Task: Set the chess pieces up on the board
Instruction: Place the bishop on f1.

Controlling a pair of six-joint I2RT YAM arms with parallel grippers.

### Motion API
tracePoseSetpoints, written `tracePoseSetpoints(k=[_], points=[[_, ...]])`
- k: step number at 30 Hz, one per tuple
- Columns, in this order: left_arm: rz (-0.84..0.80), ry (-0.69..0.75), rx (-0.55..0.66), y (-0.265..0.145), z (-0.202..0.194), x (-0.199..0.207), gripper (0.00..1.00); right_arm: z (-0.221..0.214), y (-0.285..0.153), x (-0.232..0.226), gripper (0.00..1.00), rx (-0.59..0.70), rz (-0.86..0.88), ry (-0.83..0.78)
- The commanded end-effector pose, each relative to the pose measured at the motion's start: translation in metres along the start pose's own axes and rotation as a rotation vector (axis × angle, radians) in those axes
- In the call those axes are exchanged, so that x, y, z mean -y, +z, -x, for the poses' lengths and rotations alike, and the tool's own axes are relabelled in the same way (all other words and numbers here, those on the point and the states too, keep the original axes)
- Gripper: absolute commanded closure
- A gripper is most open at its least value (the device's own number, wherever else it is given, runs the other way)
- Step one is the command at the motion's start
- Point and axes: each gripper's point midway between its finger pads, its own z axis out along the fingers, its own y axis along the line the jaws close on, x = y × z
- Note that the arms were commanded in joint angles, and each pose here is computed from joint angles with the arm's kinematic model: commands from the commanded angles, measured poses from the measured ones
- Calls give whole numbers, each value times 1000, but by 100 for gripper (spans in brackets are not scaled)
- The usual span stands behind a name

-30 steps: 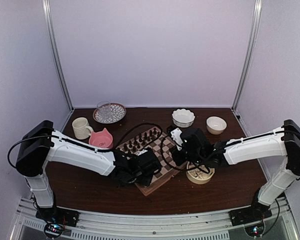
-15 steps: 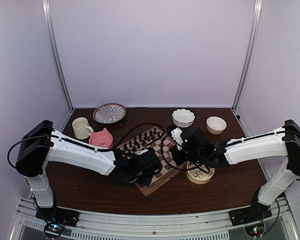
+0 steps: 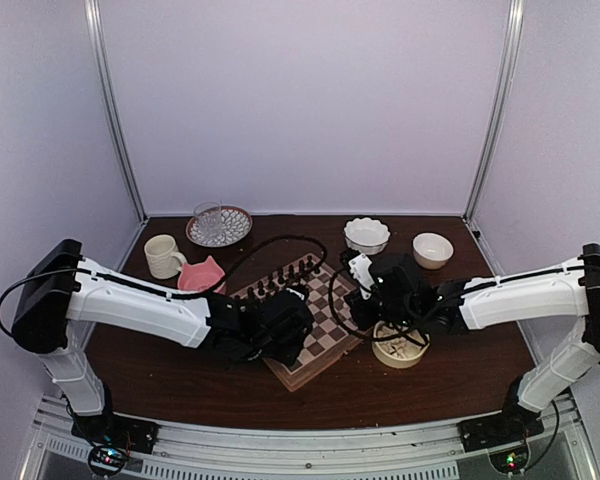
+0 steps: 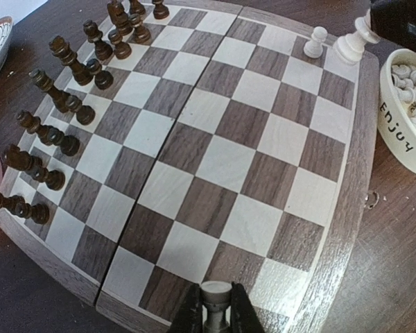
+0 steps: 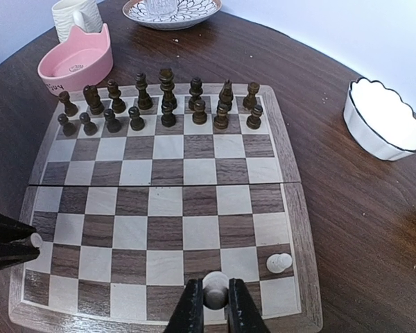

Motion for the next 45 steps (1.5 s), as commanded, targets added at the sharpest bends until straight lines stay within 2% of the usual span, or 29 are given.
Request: tracePoseSetpoints(k=[1, 7, 15, 22, 27, 45], points=[[-93, -14, 52, -3, 15, 9, 96, -9, -8, 7, 94, -19, -15, 6], [-154, 0, 87, -8, 19, 13, 96, -29, -8, 5, 93, -61, 9, -1], [-244, -2, 106, -10, 20, 20, 97, -24, -1, -2, 94, -55, 32, 25], [-249, 32, 116, -13, 22, 20, 97, -27, 6, -7, 94, -76, 51, 40], [-201, 10, 136, -14, 23, 4, 97, -29, 9, -8, 94, -86, 48, 40], [-214, 6, 130, -13, 22, 6, 97, -37, 17, -10, 92, -131, 49, 28]])
